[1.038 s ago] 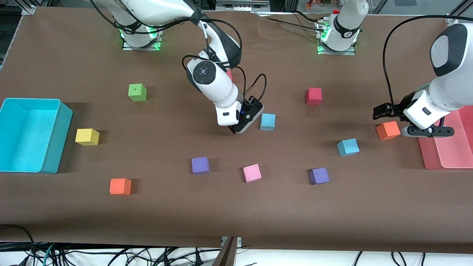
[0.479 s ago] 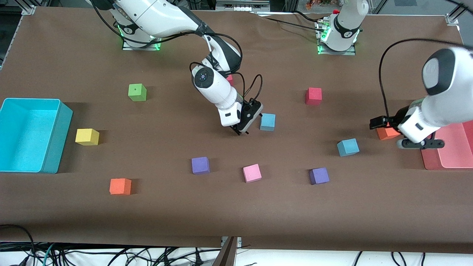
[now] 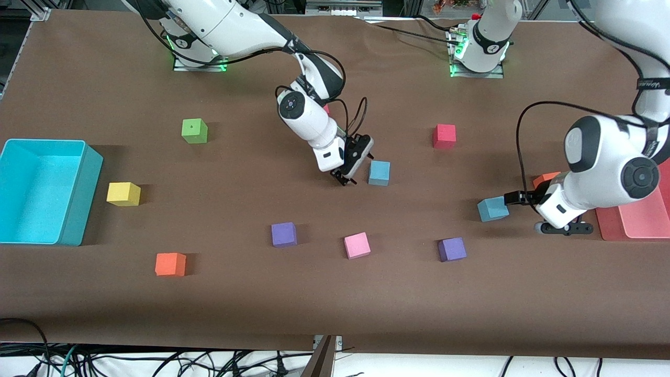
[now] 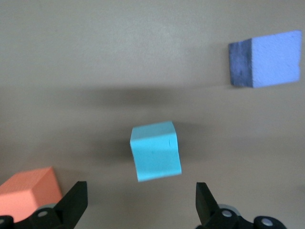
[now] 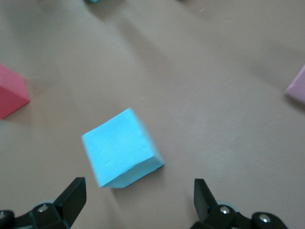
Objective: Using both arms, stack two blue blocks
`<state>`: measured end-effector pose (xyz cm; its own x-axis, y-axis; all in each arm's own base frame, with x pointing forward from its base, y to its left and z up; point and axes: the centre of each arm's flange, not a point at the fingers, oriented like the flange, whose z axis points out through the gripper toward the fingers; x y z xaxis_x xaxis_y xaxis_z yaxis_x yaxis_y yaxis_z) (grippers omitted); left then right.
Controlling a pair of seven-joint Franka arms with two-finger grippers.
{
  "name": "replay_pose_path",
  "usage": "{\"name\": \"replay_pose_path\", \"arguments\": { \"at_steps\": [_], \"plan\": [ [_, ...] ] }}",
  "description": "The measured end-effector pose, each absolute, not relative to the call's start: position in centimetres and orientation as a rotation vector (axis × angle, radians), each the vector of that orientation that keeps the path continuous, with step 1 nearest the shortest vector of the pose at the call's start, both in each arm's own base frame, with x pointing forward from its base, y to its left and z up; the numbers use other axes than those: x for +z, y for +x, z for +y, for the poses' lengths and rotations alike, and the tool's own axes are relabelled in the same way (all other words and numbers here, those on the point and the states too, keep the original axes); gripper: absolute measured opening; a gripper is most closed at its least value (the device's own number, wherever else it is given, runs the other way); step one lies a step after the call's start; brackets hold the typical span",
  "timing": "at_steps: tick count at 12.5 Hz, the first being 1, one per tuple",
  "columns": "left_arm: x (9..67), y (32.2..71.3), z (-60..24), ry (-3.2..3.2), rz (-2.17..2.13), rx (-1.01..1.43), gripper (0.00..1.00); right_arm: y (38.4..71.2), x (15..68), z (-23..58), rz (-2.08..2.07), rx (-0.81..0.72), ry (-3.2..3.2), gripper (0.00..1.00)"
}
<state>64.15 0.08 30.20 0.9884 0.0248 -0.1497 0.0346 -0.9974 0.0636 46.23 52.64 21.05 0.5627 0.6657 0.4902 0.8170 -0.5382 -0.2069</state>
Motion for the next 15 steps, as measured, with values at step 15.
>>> {"name": "replay_pose_path", "arguments": {
  "at_steps": [15],
  "plan": [
    [20.0, 63.1, -0.9, 2.973, 0.269, -0.330, 1.00, 42.1, 17.8, 51.6, -1.242, -0.608, -2.340, 0.96]
  ]
}}
